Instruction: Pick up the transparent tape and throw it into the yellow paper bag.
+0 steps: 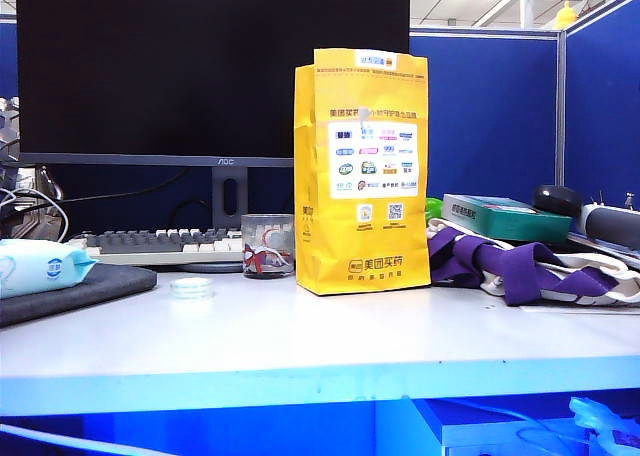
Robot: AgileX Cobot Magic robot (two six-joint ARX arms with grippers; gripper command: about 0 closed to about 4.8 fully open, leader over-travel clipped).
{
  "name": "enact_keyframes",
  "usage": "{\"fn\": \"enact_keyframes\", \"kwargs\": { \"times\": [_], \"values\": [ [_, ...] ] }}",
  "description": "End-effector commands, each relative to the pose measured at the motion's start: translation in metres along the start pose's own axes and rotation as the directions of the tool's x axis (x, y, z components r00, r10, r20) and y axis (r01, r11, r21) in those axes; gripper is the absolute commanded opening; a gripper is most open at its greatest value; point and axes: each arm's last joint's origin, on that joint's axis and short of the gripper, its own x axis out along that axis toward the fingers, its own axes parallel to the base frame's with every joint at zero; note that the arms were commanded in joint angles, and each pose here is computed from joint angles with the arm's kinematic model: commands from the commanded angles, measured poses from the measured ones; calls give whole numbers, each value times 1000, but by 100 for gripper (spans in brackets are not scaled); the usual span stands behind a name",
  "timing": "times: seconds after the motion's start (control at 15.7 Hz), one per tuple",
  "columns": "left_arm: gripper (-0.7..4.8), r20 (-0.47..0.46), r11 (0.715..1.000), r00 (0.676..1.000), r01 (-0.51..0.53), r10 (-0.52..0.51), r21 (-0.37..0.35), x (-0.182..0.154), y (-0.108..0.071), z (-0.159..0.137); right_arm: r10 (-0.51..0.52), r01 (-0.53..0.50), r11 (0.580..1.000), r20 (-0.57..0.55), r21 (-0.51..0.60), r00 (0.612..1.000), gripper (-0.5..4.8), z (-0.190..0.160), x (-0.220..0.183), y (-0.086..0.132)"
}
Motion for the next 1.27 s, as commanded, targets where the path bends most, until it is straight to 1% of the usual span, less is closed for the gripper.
{"fn": "enact_keyframes", "kwargs": {
  "times": [0.06,0.13,0.19,0.25,0.32,0.45,0.51,0.57,0.64,0.7,0.76,0.83,0.89,0.95,1.02,1.08,1.14,1.27],
  "values": [
    [479,26,999,999,-37,38,-37,0,1,3,5,-5,1000,7,4,1000,449,-1,0,0],
    [479,55,997,998,-34,38,-73,-1,1,6,5,-5,1000,7,4,1000,449,-1,0,0],
    [479,94,997,995,-31,38,-77,-1,1,11,4,-4,1000,8,3,1000,449,-1,0,0],
    [479,118,997,992,-31,38,-65,-1,1,13,5,-5,1000,8,4,1000,449,-1,0,0],
    [479,146,998,989,-29,36,-52,-2,1,16,5,-5,999,8,39,1000,449,-1,0,0],
    [479,150,994,988,-21,37,-108,-3,0,21,10,-11,995,9,103,1000,450,-1,0,0],
    [479,136,987,990,-16,38,-157,-3,0,24,41,-42,994,5,103,999,454,-1,0,1],
    [479,101,985,994,-21,39,-174,-1,2,29,66,-66,992,6,103,998,455,-1,0,2],
    [479,54,987,998,-29,38,-157,8,6,39,112,-115,989,32,96,993,473,2,0,4],
    [479,17,992,999,-36,38,-120,17,11,48,150,-156,984,79,82,986,473,7,0,6],
    [479,-12,995,999,-38,37,-97,25,15,55,175,-184,980,112,71,978,473,10,-1,8],
    [479,-57,997,998,-39,36,-65,38,22,66,203,-214,975,149,58,968,474,14,-1,11],
    [479,-95,998,995,-43,38,-49,50,29,75,198,-209,976,153,61,968,474,16,-2,12],
    [479,-119,998,992,-47,41,-48,57,33,80,196,-207,976,144,66,970,474,16,-1,13],
    [479,-156,997,987,-48,38,-60,68,39,86,189,-199,977,122,75,974,475,16,-2,14],
    [479,-213,996,977,-47,30,-73,82,45,92,200,-208,975,93,83,975,475,19,-2,16],
    [479,-252,996,967,-41,20,-76,92,50,94,208,-215,972,83,92,975,475,25,-3,17],
    [479,-319,997,948,-27,2,-75,115,62,92,192,-200,976,96,89,977,475,49,1,20]
  ]
}}
